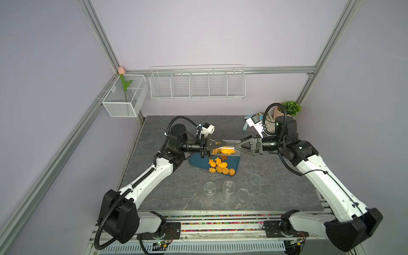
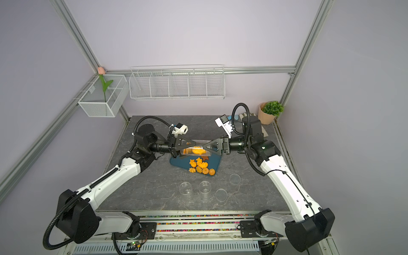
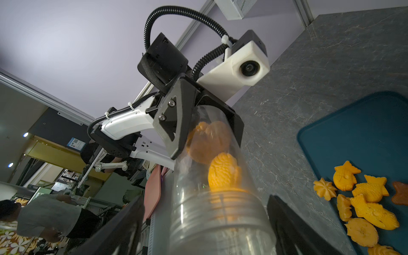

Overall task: Pour the cookies out of the jar
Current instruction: Unscrew the lid from the jar.

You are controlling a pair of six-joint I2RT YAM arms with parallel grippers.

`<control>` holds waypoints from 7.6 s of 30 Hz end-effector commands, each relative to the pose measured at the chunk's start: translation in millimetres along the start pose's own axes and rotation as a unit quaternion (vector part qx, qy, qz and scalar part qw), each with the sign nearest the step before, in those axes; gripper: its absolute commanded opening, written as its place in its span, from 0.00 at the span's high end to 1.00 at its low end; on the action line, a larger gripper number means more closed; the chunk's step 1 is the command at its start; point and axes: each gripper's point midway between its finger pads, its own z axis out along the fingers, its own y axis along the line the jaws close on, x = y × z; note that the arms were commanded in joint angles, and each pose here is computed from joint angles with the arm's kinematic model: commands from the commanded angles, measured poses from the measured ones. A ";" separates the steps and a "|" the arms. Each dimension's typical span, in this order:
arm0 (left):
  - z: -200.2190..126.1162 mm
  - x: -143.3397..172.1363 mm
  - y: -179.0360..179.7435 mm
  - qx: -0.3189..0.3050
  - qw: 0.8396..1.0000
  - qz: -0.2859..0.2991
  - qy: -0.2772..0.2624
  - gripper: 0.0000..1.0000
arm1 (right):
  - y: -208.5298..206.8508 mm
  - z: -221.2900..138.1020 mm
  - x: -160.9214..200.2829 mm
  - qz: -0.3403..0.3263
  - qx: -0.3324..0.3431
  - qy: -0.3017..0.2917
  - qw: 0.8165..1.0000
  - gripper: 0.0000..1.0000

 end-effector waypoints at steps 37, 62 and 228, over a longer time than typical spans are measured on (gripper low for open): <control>1.2 -1.7 5.3 -0.012 1.000 -0.005 0.006 0.39 | 4.3 6.1 24.2 0.322 -0.030 0.073 0.943 0.06; 0.7 -1.5 1.9 -0.008 1.000 -0.006 0.004 0.39 | -37.7 5.2 47.2 0.302 0.060 0.061 0.949 0.12; -2.8 -10.8 -15.9 0.002 1.000 0.003 -0.014 0.40 | 9.6 -2.2 8.5 0.224 -0.088 -0.018 0.970 0.23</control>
